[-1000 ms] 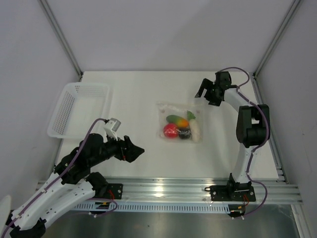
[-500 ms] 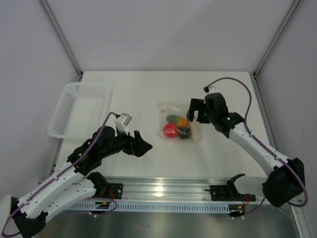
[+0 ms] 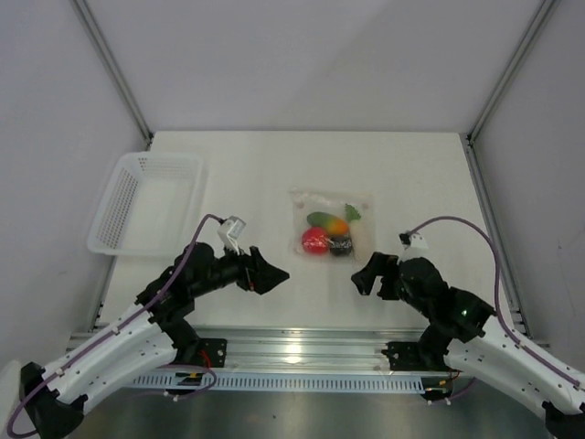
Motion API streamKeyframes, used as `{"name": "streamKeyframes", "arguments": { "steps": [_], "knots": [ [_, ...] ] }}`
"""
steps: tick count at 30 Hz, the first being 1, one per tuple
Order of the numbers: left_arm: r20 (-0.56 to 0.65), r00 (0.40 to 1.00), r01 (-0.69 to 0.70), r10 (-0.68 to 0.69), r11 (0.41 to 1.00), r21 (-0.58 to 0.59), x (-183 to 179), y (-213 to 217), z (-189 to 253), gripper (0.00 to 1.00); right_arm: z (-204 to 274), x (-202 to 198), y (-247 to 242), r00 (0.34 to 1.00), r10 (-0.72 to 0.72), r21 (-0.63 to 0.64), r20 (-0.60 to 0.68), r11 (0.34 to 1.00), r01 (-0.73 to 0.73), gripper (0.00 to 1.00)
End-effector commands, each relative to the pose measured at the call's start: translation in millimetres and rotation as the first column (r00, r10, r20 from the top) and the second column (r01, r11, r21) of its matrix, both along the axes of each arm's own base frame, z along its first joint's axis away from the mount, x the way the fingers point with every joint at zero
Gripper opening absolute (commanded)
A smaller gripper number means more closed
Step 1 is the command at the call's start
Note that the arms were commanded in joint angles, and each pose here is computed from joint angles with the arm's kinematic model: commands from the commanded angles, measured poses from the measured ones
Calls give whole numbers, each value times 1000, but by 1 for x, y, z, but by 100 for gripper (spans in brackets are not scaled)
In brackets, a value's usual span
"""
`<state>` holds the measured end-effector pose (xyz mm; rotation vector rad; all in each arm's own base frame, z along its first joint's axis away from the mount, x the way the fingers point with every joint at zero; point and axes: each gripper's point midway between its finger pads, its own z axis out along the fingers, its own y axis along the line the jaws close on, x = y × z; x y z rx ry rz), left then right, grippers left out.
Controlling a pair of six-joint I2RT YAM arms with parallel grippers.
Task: Place the food in the zip-top bag and seal the zipper
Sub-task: Reset both arms
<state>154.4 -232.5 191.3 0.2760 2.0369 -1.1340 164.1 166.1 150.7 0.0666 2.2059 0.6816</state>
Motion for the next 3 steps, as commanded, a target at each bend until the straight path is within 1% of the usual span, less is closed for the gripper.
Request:
{"name": "streamKeyframes", "arguments": {
  "steps": [1, 3],
  "knots": [
    [46, 999, 30, -24, 990, -140, -8, -4, 25, 99, -13, -11, -6, 996, -82, 114, -40, 990, 86, 100],
    [77, 996, 60, -46, 980, -189, -18, -2, 31, 99, -8, -15, -8, 997, -72, 198, 7, 978, 69, 99]
  ]
}}
